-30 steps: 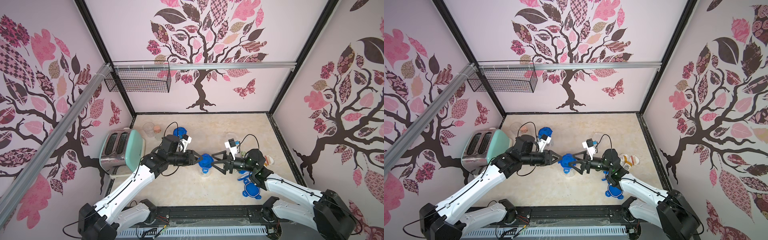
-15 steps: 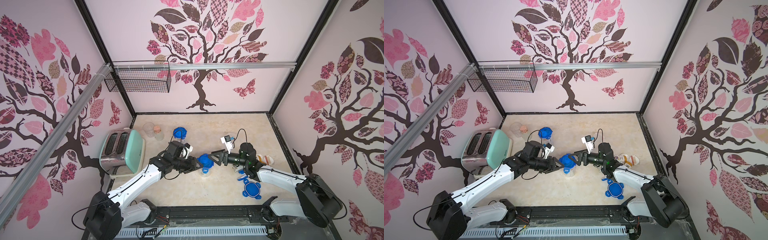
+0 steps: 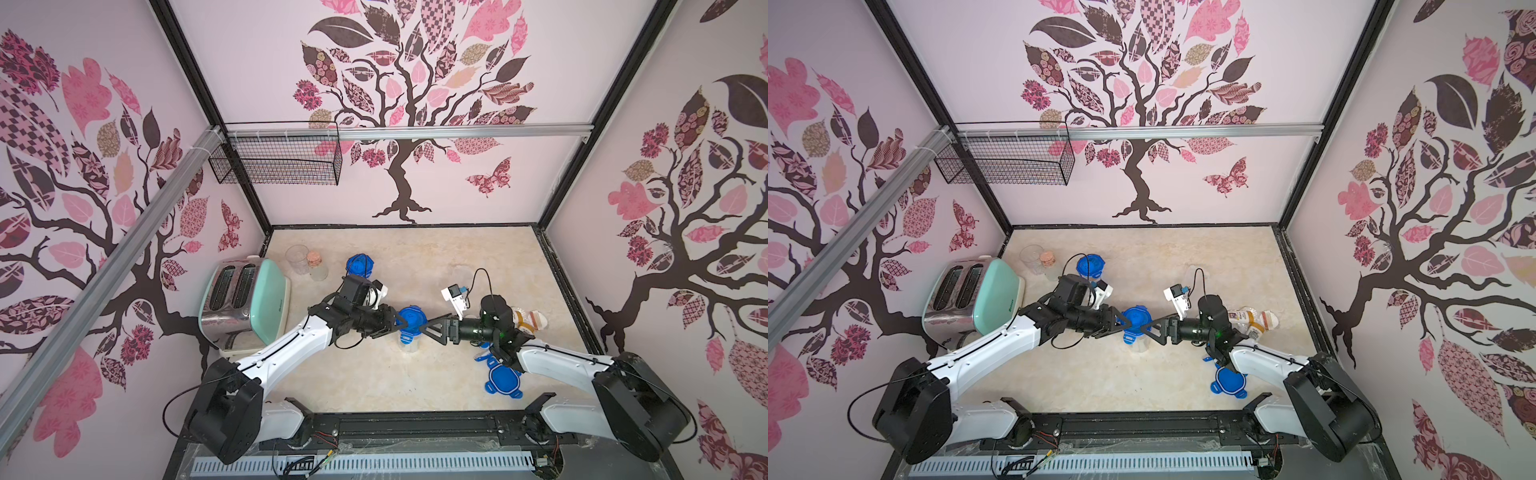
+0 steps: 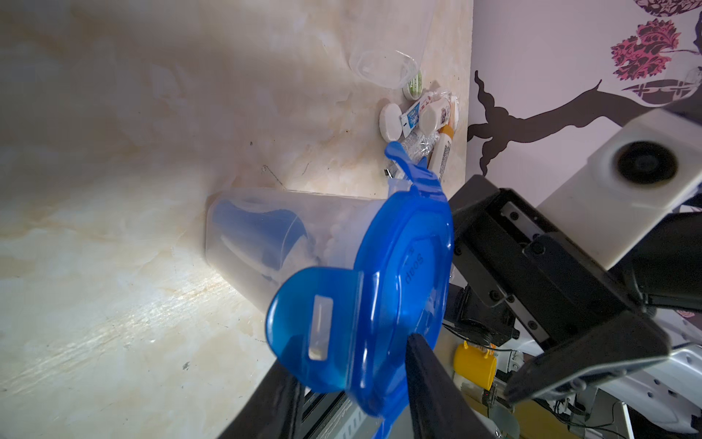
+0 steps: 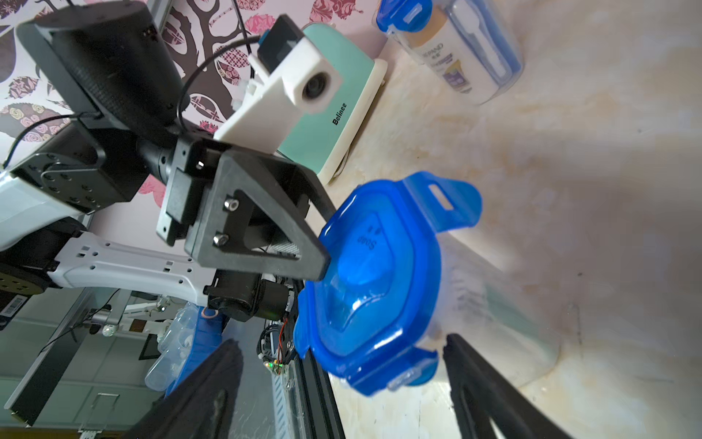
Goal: Take out toiletry kits
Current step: Adjust the container at the center of the board.
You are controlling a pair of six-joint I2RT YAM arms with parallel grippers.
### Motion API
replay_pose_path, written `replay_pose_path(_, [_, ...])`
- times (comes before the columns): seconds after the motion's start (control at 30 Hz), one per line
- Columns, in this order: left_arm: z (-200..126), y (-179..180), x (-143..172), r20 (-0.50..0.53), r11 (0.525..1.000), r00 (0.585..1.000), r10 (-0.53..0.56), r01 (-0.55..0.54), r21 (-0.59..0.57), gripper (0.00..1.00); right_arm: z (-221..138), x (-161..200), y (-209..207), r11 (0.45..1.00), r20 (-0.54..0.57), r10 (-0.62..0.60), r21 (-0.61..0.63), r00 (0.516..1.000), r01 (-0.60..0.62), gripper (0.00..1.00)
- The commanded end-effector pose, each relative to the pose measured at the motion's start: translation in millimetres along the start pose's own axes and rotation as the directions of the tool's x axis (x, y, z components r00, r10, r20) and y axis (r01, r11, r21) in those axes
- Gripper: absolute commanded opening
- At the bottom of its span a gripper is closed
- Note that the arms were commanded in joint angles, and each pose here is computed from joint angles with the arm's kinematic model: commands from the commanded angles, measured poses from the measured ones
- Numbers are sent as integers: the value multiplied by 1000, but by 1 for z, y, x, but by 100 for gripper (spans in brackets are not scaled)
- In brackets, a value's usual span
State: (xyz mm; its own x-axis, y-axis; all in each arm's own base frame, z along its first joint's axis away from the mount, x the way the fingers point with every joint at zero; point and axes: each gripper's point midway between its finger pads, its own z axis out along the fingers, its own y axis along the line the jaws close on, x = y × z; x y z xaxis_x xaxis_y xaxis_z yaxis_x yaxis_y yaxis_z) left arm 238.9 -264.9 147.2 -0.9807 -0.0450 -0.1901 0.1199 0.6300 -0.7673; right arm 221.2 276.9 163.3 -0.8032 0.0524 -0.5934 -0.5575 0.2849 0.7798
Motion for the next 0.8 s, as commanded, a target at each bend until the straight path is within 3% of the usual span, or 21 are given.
replay_pose_path(0.0, [6, 2, -9, 9, 1000, 1000, 30, -30, -5, 43, -1, 5, 20, 997, -16, -31, -68, 999, 30, 86])
replay_pose_path(0.43, [21, 7, -19, -28, 999, 999, 37, -37, -15, 41, 16, 19, 49, 982, -67, -93, -174, 993, 80, 86])
replay_pose_path(0.77, [29, 9, -21, -46, 1000, 999, 25, -25, -3, 41, 27, 7, 54, 977, -35, -88, -196, 995, 80, 86])
